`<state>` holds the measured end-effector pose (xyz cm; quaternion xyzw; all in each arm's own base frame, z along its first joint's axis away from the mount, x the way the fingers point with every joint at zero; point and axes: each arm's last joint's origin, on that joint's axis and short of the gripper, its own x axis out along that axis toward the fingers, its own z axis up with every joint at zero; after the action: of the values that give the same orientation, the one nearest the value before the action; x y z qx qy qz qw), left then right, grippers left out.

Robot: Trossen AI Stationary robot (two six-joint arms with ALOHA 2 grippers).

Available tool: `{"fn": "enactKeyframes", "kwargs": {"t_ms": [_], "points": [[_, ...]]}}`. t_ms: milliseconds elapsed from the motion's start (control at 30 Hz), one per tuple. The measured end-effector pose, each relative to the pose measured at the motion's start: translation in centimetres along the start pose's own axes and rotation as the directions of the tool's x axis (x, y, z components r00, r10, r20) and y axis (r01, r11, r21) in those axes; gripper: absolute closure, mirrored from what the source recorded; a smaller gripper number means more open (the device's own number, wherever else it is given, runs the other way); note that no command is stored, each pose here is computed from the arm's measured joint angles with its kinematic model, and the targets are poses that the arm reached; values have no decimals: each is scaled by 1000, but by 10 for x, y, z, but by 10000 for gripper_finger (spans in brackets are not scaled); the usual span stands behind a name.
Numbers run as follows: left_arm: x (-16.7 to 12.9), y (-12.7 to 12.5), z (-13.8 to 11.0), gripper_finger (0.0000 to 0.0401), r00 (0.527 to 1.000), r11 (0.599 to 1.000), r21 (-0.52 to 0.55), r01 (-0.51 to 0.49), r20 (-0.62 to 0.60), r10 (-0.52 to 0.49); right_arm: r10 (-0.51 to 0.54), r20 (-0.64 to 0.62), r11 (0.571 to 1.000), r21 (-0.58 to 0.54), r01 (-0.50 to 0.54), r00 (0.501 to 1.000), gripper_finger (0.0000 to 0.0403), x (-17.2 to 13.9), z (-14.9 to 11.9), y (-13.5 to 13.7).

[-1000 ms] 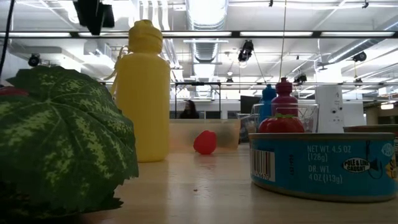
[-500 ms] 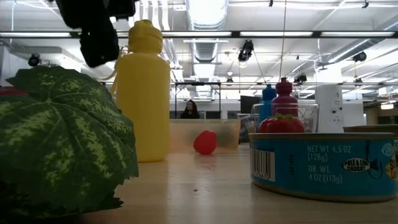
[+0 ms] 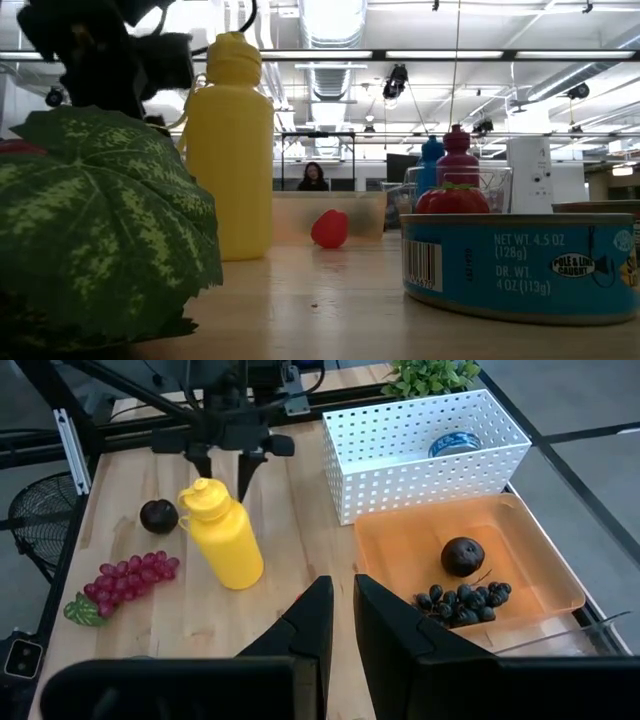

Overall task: Pick & Place Food Item
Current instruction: Put the yellow tumbler into the transparent bin

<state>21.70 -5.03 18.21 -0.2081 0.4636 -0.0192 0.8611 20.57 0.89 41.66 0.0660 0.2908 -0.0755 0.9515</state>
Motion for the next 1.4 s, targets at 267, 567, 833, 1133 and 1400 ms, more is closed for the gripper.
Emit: {"fn": "enactKeyframes", "kwargs": {"t_ms": [267,567,833,1133,1400], "points": [[9,6,-5,199,993,1000,-1,-13,119,13,0,1,1000,1,0,1000,364,0,0,0],[13,10,-7,191,978,1000,-19,-18,209,21,0,2,1000,1,0,1000,364,0,0,0],[19,8,-3,187,971,1000,-16,-4,238,7,0,2,1000,1,0,1000,364,0,0,0],[45,5,6,200,961,999,0,44,273,-42,0,1,1000,1,0,1000,364,0,0,0],[66,-2,22,213,953,993,84,85,286,-105,0,2,1000,1,0,1000,364,0,0,0]]}}
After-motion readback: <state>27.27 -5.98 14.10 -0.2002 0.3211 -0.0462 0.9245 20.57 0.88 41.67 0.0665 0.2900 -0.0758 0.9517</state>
